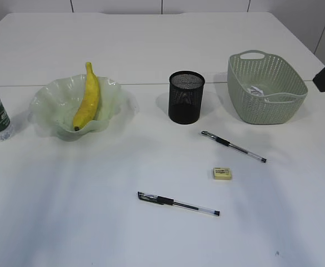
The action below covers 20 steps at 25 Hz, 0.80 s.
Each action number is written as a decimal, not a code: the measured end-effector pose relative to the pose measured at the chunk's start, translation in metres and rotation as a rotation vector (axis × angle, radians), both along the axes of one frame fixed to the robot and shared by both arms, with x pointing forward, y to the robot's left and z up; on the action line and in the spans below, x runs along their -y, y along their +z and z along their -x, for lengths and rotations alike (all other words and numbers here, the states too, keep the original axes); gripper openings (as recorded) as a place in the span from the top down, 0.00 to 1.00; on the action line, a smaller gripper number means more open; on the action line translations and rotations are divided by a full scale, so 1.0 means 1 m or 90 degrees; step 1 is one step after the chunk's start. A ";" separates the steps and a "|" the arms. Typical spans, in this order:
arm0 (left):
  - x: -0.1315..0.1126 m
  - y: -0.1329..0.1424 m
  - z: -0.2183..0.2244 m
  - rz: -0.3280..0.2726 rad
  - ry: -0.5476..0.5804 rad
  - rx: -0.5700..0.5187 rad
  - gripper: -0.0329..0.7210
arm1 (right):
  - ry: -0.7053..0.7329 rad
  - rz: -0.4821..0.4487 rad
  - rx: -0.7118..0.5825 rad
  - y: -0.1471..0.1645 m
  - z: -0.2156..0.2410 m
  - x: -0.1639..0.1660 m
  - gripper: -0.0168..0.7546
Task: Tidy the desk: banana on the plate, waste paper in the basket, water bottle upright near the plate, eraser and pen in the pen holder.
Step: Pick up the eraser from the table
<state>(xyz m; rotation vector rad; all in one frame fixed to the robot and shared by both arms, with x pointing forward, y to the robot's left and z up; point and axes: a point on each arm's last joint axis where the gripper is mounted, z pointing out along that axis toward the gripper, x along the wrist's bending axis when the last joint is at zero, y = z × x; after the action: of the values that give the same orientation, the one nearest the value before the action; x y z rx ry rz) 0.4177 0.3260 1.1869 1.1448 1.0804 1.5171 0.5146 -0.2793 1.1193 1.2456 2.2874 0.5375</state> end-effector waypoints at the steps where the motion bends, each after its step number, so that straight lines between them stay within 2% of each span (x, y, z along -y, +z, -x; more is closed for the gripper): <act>1: 0.000 0.000 0.000 0.000 0.000 -0.001 0.24 | 0.003 0.002 -0.006 -0.003 -0.002 0.000 0.28; 12: -0.001 -0.002 0.000 0.002 0.005 -0.014 0.24 | 0.051 0.036 -0.048 -0.026 -0.019 -0.001 0.28; 20: -0.001 -0.003 0.000 0.003 0.007 -0.022 0.24 | 0.119 0.069 -0.070 -0.043 -0.031 -0.002 0.28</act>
<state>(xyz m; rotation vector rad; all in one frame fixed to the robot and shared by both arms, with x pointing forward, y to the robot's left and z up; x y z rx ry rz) 0.4181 0.3270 1.1838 1.1675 1.1141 1.5076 0.5451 -0.2770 1.0768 1.0394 2.5066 0.4113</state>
